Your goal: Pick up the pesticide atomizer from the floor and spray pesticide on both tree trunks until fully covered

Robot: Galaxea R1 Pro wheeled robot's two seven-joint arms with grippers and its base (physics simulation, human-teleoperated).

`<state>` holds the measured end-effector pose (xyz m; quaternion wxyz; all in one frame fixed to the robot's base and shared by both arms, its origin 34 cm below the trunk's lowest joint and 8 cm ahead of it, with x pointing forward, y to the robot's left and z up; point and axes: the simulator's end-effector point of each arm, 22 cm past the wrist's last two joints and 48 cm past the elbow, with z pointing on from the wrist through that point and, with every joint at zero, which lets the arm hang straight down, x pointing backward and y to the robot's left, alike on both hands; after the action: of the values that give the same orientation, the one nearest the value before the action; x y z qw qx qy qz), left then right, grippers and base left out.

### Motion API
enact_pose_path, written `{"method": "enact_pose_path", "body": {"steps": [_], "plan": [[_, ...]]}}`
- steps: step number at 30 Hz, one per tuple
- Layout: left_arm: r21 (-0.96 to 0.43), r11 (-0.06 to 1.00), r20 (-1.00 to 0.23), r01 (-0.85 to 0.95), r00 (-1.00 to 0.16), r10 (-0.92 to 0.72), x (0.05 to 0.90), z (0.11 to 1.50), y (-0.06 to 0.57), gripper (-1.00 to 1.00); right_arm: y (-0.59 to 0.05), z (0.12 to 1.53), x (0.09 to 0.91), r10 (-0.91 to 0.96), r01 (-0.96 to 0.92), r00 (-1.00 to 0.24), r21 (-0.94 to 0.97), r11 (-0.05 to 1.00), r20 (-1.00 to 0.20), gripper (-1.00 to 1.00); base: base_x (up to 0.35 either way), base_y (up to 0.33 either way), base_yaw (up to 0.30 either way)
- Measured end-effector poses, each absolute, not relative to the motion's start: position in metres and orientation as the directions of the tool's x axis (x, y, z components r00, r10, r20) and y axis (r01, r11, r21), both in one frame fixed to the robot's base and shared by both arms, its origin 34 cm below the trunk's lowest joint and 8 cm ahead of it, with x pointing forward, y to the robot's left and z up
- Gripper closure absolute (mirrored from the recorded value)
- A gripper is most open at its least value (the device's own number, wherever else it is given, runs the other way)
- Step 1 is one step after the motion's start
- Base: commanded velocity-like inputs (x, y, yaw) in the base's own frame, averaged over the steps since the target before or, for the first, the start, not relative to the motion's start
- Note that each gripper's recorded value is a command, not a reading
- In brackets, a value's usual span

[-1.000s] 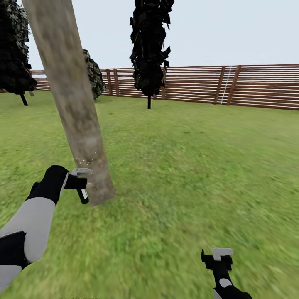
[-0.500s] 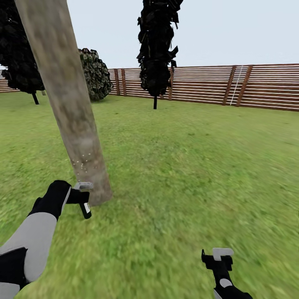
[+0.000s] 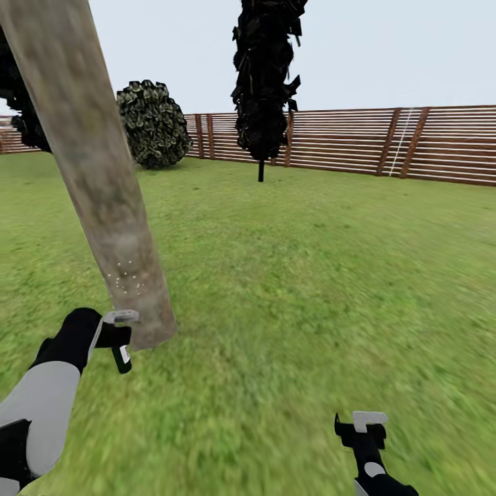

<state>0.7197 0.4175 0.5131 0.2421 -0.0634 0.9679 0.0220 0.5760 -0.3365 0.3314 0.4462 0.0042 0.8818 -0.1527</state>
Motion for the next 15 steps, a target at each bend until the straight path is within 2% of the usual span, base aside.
{"method": "enact_pose_path", "body": {"steps": [4,7,10,13,15], "plan": [[0.011,0.992,-0.468,-0.126,-0.878,-0.106,0.720,0.509,0.405,1.00,-0.336,0.332,0.576,-0.129,0.144,-0.601,-0.265,0.953,-0.789,-1.00,0.182,-0.237,0.275],[0.051,0.985,-0.462,-0.168,-0.878,-0.126,0.706,0.506,0.444,1.00,-0.336,0.331,0.576,-0.129,0.143,-0.602,-0.266,0.953,-0.788,-1.00,0.182,-0.237,0.277],[0.061,0.983,-0.469,-0.172,-0.874,-0.124,0.698,0.497,0.455,1.00,-0.336,0.332,0.576,-0.129,0.143,-0.601,-0.266,0.953,-0.788,-1.00,0.188,-0.233,0.278],[0.048,0.987,-0.471,-0.152,-0.875,-0.112,0.693,0.483,0.442,1.00,-0.336,0.332,0.576,-0.129,0.143,-0.601,-0.266,0.953,-0.789,-1.00,0.211,-0.216,0.211],[0.027,0.990,-0.470,-0.137,-0.876,-0.109,0.695,0.478,0.424,1.00,-0.337,0.332,0.576,-0.129,0.144,-0.601,-0.266,0.953,-0.789,-1.00,0.232,-0.196,0.048]]}}
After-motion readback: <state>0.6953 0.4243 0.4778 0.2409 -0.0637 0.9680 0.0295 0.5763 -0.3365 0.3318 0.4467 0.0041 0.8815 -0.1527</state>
